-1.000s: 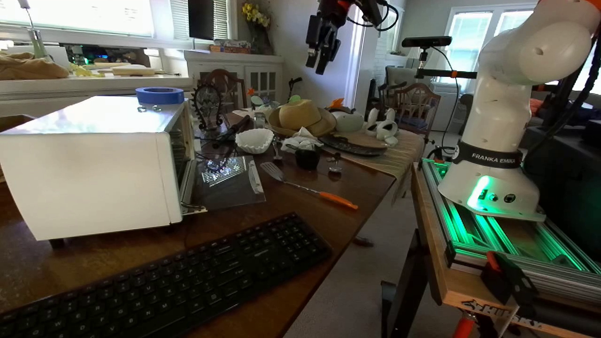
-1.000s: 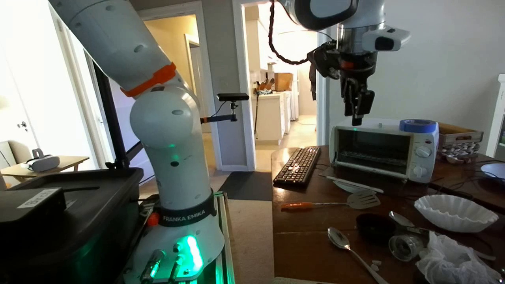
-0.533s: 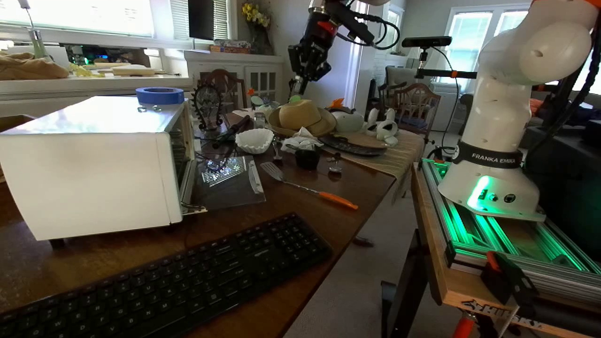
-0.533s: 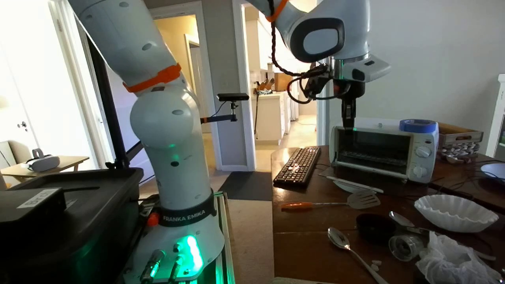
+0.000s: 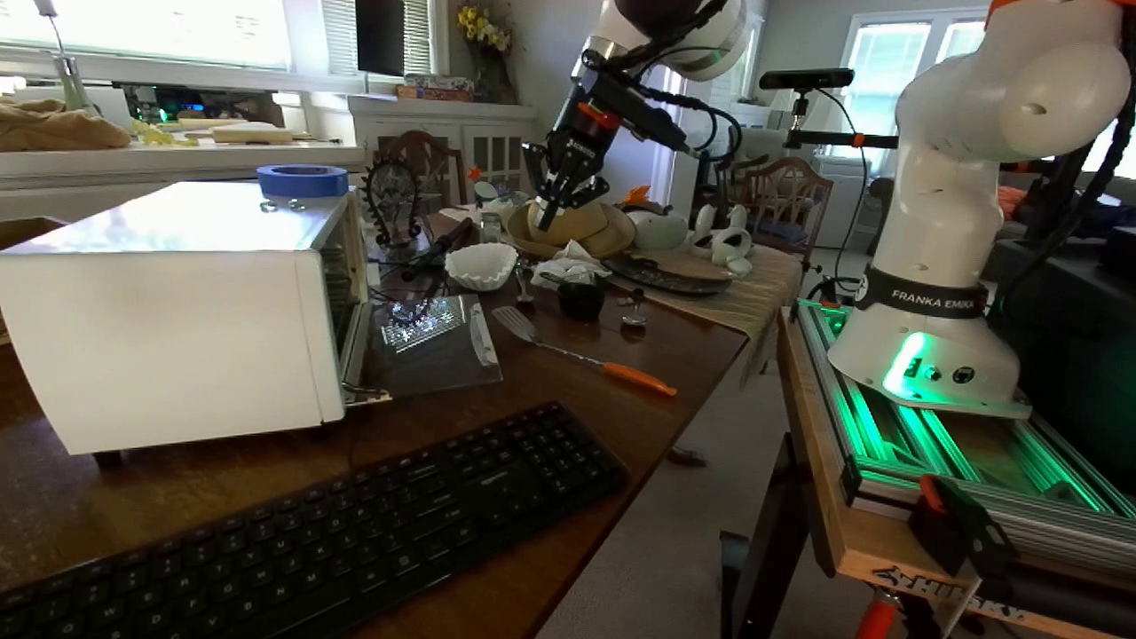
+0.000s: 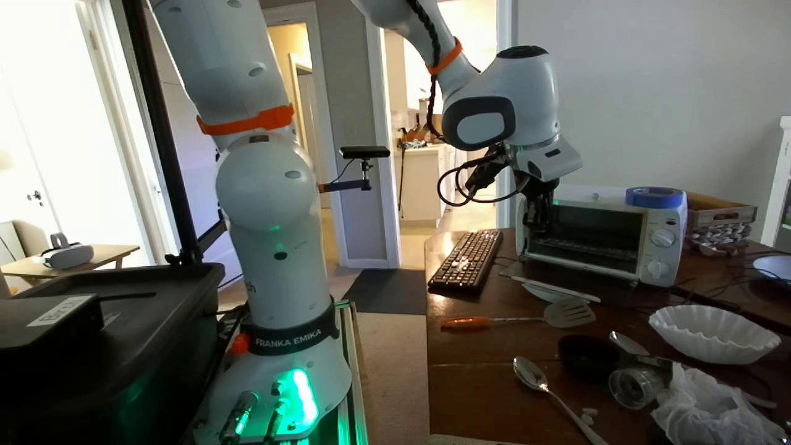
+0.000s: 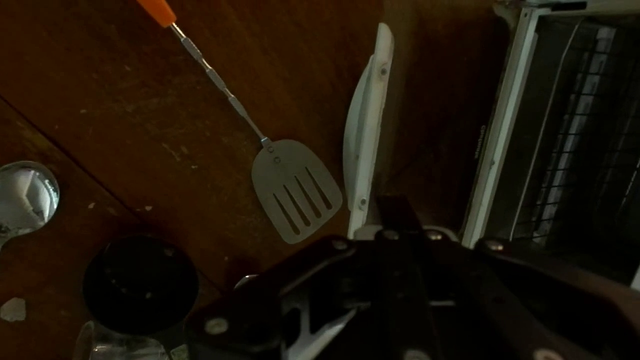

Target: Close the oven door.

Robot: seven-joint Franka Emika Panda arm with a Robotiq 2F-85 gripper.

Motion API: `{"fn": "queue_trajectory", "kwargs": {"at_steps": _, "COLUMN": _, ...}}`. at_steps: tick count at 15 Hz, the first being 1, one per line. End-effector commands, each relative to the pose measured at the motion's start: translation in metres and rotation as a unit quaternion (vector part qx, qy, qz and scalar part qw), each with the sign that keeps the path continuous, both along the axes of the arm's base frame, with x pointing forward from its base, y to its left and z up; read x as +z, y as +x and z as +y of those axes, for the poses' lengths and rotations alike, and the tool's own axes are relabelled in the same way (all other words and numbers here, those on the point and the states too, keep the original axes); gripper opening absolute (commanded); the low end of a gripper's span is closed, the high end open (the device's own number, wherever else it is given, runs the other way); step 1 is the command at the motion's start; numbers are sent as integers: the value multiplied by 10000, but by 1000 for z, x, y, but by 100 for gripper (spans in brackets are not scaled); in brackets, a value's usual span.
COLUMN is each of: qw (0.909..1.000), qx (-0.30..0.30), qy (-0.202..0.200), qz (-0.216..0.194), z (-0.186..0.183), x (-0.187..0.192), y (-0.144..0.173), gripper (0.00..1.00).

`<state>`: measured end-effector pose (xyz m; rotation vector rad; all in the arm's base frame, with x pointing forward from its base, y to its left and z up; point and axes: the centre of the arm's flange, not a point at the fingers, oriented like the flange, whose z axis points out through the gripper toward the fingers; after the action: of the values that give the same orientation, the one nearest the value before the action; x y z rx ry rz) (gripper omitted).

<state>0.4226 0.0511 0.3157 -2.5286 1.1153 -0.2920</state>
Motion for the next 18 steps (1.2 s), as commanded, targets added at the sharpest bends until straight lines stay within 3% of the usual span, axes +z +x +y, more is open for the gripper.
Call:
{"fn": "queue_trajectory", "kwargs": {"at_steps": 1, "qw": 10000, "qx": -11, "qy": 2, "qz": 6, "z": 0, "x": -1, "y": 0, "gripper": 1}}
{"fn": "queue_trajectory", "kwargs": {"at_steps": 4, "qw": 10000, "qx": -36, "qy": 11, "qz": 0, "z": -2, "x": 0, "y": 1, "gripper": 0}}
{"fn": "queue_trajectory", "kwargs": {"at_steps": 18, "qw": 9978, "qx": -14, "qy": 650, "qz": -126, "z": -13, "x": -97, "y": -3, "gripper": 0}}
